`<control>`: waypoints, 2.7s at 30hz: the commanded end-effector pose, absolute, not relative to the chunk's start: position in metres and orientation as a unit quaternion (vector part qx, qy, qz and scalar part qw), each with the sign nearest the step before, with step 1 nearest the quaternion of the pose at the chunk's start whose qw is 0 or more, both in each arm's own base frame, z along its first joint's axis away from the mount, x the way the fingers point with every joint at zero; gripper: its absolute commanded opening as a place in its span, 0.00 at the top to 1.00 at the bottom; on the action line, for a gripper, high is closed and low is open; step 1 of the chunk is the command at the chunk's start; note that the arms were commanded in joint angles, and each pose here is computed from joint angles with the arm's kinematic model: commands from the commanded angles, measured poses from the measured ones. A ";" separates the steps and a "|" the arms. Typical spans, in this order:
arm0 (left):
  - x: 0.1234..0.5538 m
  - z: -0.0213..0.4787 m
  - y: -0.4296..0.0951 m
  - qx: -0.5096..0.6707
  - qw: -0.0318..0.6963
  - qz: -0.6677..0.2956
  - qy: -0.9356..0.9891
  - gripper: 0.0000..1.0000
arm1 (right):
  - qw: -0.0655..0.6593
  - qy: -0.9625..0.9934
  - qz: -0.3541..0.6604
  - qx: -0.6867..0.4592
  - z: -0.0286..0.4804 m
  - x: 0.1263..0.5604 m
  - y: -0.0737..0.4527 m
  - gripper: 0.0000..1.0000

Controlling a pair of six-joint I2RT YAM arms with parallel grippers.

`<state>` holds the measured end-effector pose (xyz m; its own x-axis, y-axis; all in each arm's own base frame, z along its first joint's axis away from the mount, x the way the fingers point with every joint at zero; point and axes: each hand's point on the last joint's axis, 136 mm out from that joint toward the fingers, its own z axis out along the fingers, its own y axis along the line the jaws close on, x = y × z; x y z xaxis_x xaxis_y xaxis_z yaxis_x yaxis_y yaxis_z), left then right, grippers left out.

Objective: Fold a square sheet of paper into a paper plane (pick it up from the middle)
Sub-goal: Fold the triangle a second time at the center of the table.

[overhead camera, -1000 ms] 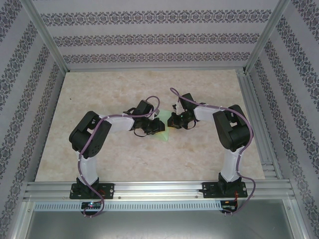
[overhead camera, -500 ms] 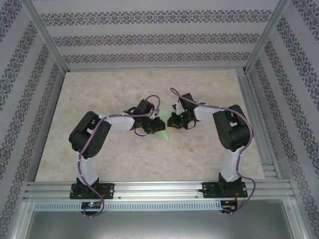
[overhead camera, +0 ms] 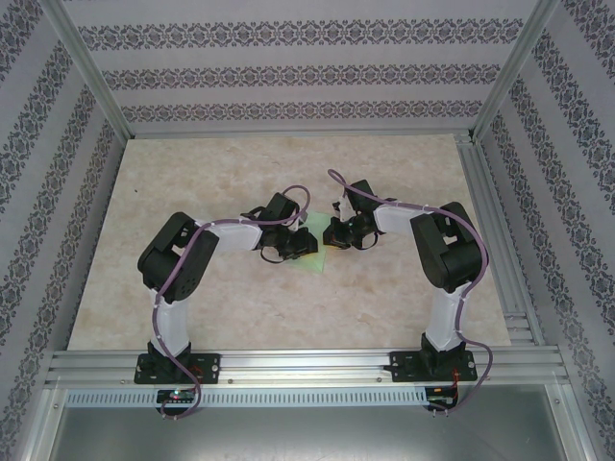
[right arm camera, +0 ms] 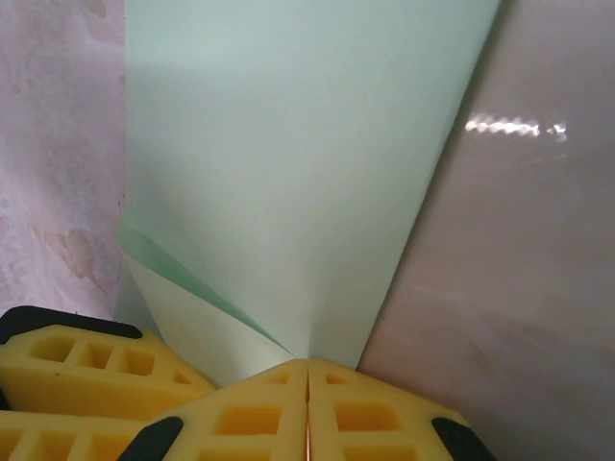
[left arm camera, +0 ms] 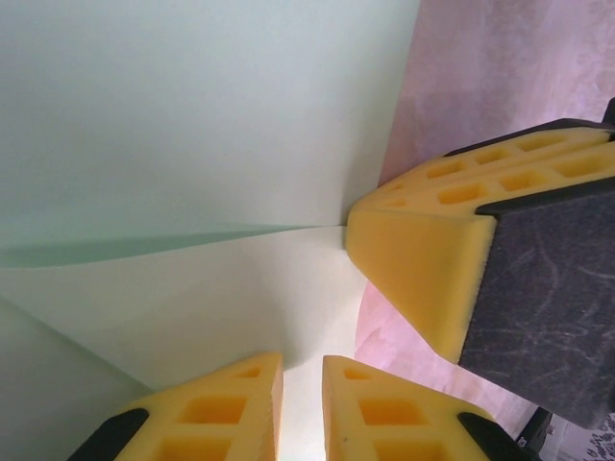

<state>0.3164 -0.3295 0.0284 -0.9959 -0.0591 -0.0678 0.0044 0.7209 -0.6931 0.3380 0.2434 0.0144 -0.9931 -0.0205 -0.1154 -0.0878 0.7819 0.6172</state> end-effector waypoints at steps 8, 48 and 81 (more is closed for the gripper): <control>0.314 0.020 -0.330 -0.003 0.037 -0.356 0.934 0.83 | 0.053 0.949 0.310 -0.029 0.011 0.336 0.238 0.91; 0.305 0.010 -0.323 0.004 0.024 -0.334 0.942 0.89 | 0.102 0.947 0.305 -0.019 0.051 0.333 0.245 0.87; 0.305 0.010 -0.322 -0.006 0.029 -0.332 0.943 0.90 | 0.011 0.937 0.348 -0.039 0.013 0.260 0.266 0.92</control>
<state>0.3138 -0.3250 0.0201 -0.9971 -0.0357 -0.0672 0.0177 0.7497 -0.6615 0.2660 0.2621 0.0192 -0.9970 -0.0490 -0.0603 -0.0763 0.7640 0.6406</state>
